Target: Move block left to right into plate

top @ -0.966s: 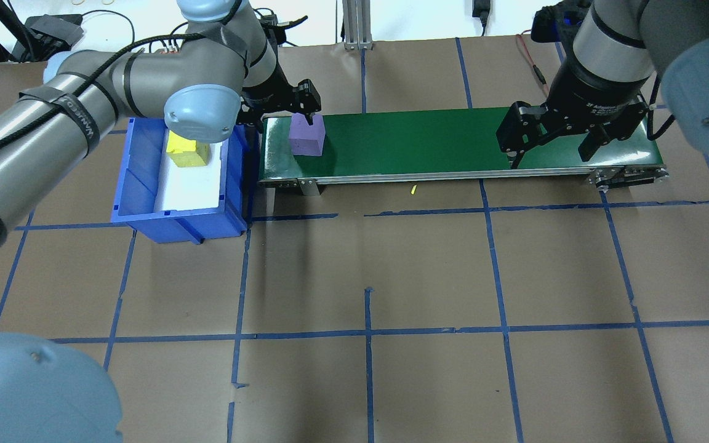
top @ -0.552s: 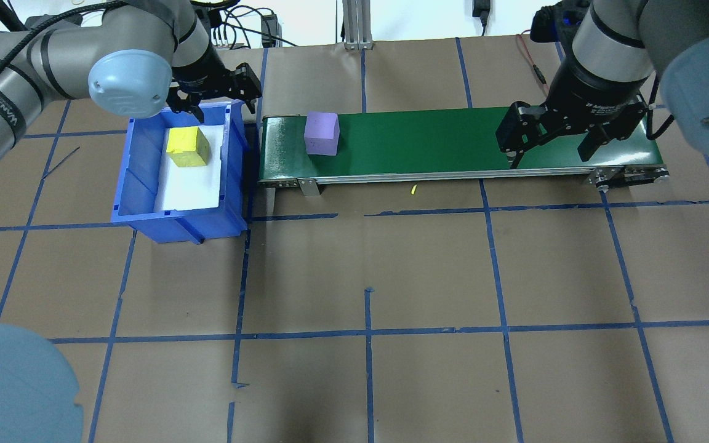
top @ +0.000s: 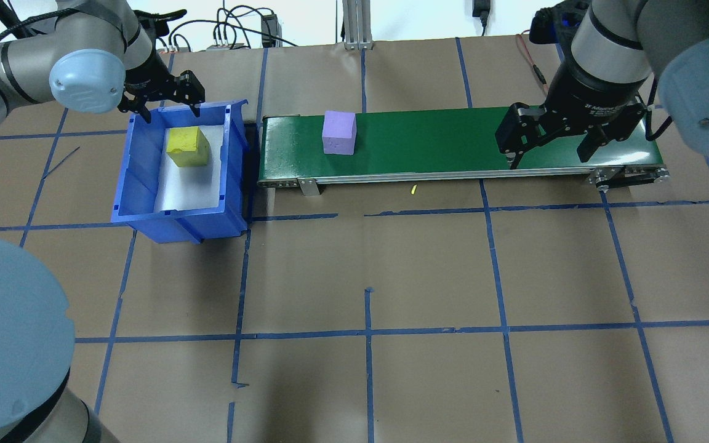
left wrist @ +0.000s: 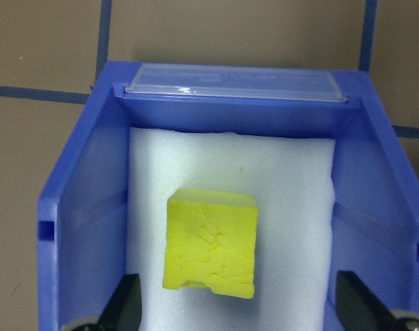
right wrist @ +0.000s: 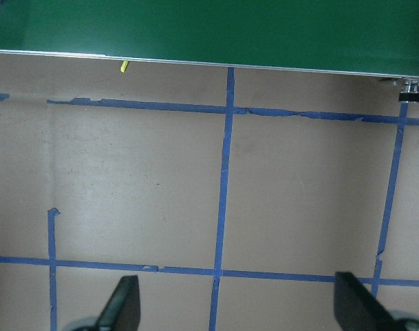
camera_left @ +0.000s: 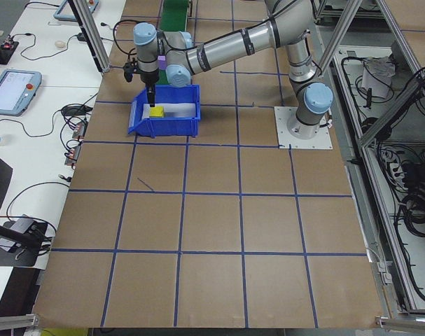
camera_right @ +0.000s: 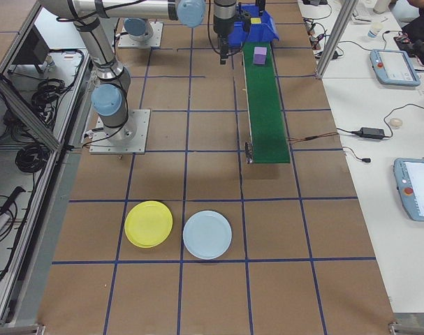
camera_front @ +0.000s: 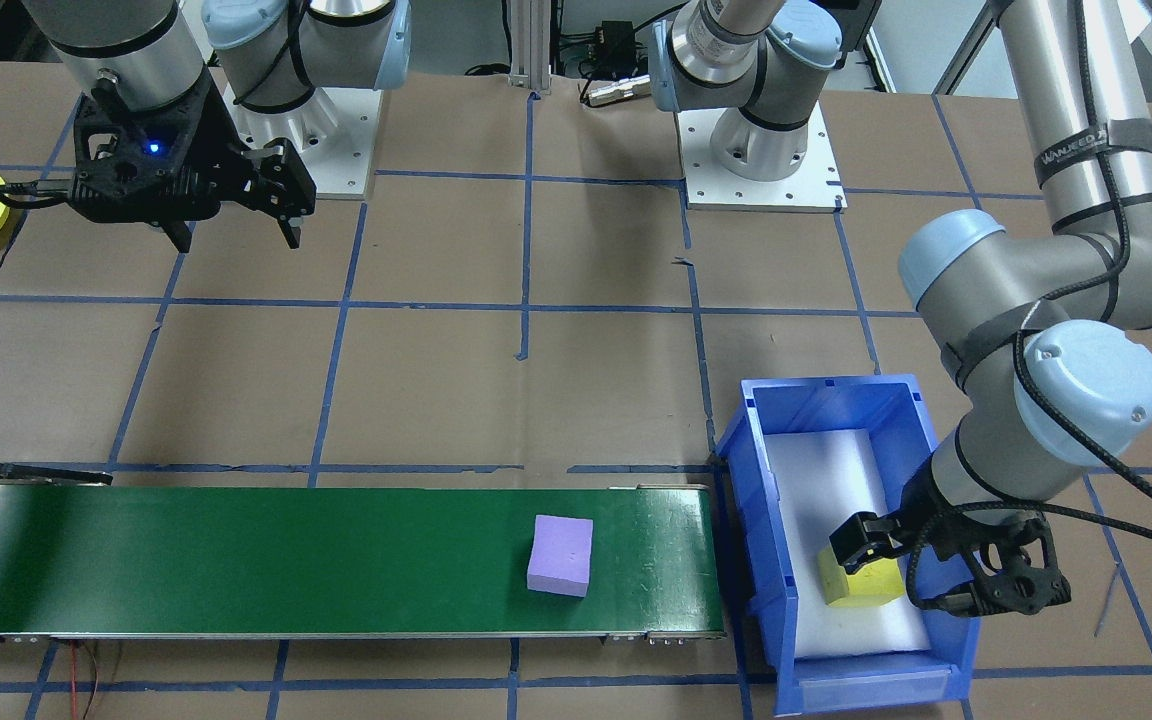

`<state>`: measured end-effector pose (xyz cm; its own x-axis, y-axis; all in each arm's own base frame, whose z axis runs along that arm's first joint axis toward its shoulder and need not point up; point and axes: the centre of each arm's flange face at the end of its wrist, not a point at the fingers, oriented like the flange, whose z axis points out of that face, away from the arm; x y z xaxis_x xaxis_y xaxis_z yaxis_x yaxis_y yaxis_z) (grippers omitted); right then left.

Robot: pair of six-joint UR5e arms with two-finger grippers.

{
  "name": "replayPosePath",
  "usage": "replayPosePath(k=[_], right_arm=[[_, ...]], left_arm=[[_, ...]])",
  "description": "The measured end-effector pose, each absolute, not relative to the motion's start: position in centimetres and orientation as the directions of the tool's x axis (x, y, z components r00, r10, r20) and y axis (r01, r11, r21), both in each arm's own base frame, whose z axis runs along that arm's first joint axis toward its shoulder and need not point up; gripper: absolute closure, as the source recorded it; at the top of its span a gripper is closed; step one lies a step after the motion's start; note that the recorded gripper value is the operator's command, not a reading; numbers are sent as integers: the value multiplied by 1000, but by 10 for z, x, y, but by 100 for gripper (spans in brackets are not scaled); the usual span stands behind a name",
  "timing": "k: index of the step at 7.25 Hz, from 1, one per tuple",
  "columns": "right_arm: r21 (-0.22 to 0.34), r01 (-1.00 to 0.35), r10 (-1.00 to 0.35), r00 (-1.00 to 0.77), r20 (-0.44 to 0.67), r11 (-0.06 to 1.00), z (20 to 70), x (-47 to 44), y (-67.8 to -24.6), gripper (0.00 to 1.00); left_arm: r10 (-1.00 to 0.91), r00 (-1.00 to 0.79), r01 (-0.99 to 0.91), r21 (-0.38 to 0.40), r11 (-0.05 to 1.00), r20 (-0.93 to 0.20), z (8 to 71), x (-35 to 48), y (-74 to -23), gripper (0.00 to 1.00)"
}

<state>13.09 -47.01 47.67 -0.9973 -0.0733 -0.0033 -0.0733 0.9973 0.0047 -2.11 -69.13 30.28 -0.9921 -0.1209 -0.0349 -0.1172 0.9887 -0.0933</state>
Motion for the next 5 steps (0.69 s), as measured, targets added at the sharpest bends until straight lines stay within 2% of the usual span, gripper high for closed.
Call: replayPosePath(k=[3,4,5], right_arm=[[5,-73,-73,-997,-2,997,477,130,-470,0],[4,-73,-73,-997,-2,997,477,130,-471,0],[2,-73,-73,-997,-1,997,477,130,-471,0]], left_arm=[[-129,-991,-127,-59,990,-34,266,-14,-691,2],[-129,-991,-128,-51,991,-30,254,-14,-692,13],[-128,-991,-126,-51,991,-25,244,-14,-695,33]])
